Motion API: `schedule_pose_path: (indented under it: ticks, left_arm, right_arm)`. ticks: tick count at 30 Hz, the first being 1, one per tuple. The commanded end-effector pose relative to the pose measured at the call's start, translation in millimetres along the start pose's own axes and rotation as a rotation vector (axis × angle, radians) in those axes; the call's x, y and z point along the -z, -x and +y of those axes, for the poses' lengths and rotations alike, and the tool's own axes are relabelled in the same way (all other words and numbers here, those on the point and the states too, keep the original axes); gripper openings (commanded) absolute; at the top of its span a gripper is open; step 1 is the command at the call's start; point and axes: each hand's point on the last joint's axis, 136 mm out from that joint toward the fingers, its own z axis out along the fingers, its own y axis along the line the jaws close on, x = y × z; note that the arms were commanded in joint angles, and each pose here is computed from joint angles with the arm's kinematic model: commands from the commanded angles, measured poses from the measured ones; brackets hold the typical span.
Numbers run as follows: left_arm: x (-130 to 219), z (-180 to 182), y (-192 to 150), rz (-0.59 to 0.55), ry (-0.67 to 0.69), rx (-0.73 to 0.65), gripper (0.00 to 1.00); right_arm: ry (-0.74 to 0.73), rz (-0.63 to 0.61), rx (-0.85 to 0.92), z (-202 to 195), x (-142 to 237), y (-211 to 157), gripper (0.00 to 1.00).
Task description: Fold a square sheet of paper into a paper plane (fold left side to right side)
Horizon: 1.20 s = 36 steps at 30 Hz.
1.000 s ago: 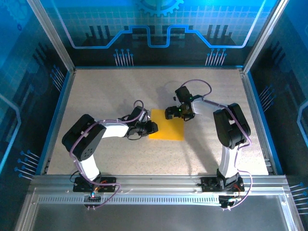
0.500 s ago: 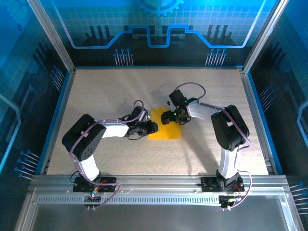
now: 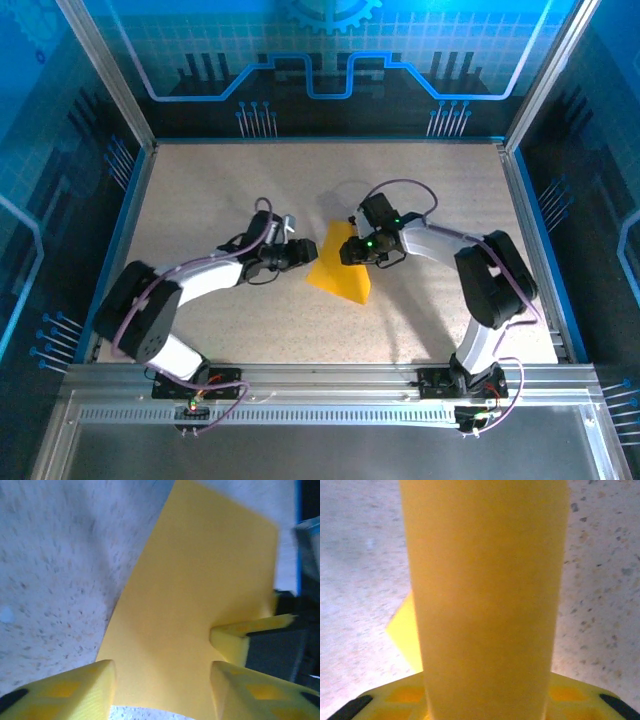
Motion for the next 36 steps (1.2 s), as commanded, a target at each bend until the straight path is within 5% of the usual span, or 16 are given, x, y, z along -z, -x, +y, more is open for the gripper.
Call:
schedule_pose_path:
  ticks: [1, 10, 20, 30, 36]
  left_arm:
    - [37, 1, 6, -0.061, -0.017, -0.077, 0.63]
    - [131, -56, 10, -0.289, -0.318, -0.368, 1.0]
    - [155, -106, -14, -0.206, -0.609, -0.478, 1.0]
    - [156, -136, -38, -0.076, -0.742, -0.575, 1.0]
    - [154, -137, -41, -0.061, -0.744, -0.579, 0.75]
  right_arm:
    - [0.165, -0.087, 0.008, 28, 31, 11, 0.39]
    - [0.445, -0.262, 0.138, 79, 121, 10, 0.38]
    - [0.691, -0.278, 0.376, 149, 192, -30, 0.35]
    - [0.734, -0.201, 0.505, 187, 188, -44, 0.34]
    - [0.693, -0.172, 0.52, 183, 174, -42, 0.34]
